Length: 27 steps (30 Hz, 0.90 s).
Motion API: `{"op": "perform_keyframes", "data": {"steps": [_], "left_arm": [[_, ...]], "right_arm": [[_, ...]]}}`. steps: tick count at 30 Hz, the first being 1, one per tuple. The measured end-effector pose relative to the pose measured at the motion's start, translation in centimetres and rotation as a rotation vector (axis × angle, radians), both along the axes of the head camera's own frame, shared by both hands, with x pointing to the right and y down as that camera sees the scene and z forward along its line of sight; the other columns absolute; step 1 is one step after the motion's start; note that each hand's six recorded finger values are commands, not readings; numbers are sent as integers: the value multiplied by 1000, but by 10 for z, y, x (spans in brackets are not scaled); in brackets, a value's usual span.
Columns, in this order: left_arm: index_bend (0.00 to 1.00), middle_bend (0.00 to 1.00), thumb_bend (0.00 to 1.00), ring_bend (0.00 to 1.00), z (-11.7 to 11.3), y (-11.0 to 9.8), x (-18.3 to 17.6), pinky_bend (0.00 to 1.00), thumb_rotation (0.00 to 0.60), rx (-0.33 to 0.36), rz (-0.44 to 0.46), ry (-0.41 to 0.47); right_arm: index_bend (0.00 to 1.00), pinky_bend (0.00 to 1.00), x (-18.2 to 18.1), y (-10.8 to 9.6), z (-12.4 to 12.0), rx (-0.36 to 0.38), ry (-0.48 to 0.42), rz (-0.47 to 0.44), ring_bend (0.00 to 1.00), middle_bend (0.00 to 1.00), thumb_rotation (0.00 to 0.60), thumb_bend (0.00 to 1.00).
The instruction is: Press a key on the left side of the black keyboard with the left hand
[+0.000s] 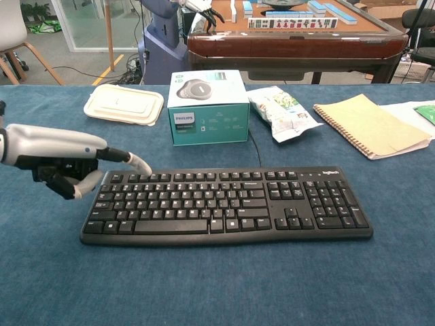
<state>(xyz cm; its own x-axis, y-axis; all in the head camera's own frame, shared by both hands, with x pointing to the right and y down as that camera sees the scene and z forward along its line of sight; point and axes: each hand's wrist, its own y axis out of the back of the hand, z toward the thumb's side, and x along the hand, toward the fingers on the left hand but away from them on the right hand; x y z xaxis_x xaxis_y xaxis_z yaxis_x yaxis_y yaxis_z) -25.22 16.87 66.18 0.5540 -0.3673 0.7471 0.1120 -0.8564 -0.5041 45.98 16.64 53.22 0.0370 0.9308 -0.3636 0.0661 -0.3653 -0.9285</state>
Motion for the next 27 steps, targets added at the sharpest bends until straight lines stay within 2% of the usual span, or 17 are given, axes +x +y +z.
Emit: {"op": "perform_keyframes", "data": {"steps": [2,4,8,10,13,16,21,24,27], "left_arm": [[98,769,717,790,-7,-7,-10,901,600,40,-59,14],[95,675,593,698,-15,-15,-23,836,600,89,-127,24],[94,469,419,512,-31,-26,-54,629,587,189,-270,30],[94,371,359,409,-41,-29,-73,507,551,241,-354,28],[94,257,310,288,-54,-30,-103,364,473,312,-469,13],[93,190,287,217,-66,-25,-132,257,401,383,-563,-18],[93,167,282,191,-81,-4,-175,209,401,477,-671,-108],[92,167,282,191,-88,14,-192,190,420,513,-697,-171],[92,167,282,191,-93,32,-201,189,465,527,-709,-215]], "right_arm": [[0,41,0,0,0,0,-1,0,67,39,600,46],[0,42,0,-1,1,-2,-2,-1,67,39,600,46],[0,41,-1,-1,3,-5,-4,-6,67,39,600,47],[0,42,-2,-2,3,-6,-5,-9,67,39,600,47],[0,41,-4,-2,4,-9,-7,-13,67,39,600,46],[0,41,-5,-2,4,-10,-7,-17,67,39,600,46],[0,42,-6,-1,6,-13,-11,-17,67,39,600,46],[0,41,-8,-2,8,-16,-18,-21,67,39,600,46],[0,42,-11,-4,9,-15,-24,-30,67,39,600,46]]}}
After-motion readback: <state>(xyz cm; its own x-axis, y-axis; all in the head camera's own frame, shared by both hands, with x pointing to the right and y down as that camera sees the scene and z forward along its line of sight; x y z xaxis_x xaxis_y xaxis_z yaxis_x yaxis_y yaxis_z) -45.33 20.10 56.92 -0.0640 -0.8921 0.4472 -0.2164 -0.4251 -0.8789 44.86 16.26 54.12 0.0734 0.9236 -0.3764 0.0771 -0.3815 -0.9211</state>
